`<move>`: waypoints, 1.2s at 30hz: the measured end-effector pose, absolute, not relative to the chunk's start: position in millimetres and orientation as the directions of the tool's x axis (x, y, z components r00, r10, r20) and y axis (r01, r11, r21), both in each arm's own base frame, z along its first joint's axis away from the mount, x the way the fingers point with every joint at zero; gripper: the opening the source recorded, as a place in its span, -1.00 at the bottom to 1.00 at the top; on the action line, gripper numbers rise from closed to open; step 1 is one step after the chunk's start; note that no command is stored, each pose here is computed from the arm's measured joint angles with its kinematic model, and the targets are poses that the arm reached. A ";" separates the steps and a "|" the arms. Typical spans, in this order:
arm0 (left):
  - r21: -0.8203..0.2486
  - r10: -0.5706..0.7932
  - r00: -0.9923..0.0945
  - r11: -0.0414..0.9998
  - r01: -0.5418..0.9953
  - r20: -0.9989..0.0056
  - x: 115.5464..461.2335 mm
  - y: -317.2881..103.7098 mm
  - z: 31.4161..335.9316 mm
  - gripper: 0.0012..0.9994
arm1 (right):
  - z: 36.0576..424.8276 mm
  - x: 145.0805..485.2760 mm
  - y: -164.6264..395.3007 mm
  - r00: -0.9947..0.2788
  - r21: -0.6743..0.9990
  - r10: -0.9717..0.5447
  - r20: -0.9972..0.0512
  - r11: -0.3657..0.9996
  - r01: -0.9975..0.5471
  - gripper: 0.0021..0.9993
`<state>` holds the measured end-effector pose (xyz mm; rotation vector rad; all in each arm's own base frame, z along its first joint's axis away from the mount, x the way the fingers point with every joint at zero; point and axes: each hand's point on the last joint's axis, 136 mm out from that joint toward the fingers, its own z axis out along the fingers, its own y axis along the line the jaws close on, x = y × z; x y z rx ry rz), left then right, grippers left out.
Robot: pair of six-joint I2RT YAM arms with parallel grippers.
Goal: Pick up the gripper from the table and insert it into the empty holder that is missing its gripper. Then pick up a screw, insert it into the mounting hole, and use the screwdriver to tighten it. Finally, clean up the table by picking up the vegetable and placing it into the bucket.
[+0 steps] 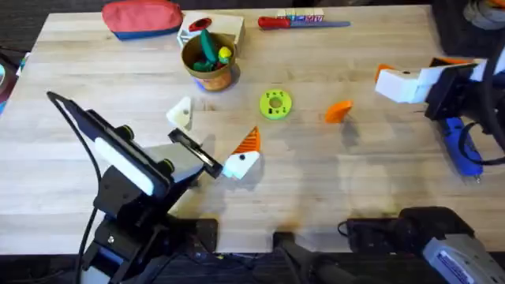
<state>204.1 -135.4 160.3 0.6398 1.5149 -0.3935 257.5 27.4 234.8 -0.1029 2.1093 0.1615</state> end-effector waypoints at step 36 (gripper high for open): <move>0.055 0.072 0.010 0.666 0.744 -0.997 183.4 -157.5 163.0 0.98 | 224.2 250.5 27.5 -0.563 0.093 0.006 -0.827 0.987 -0.127 0.99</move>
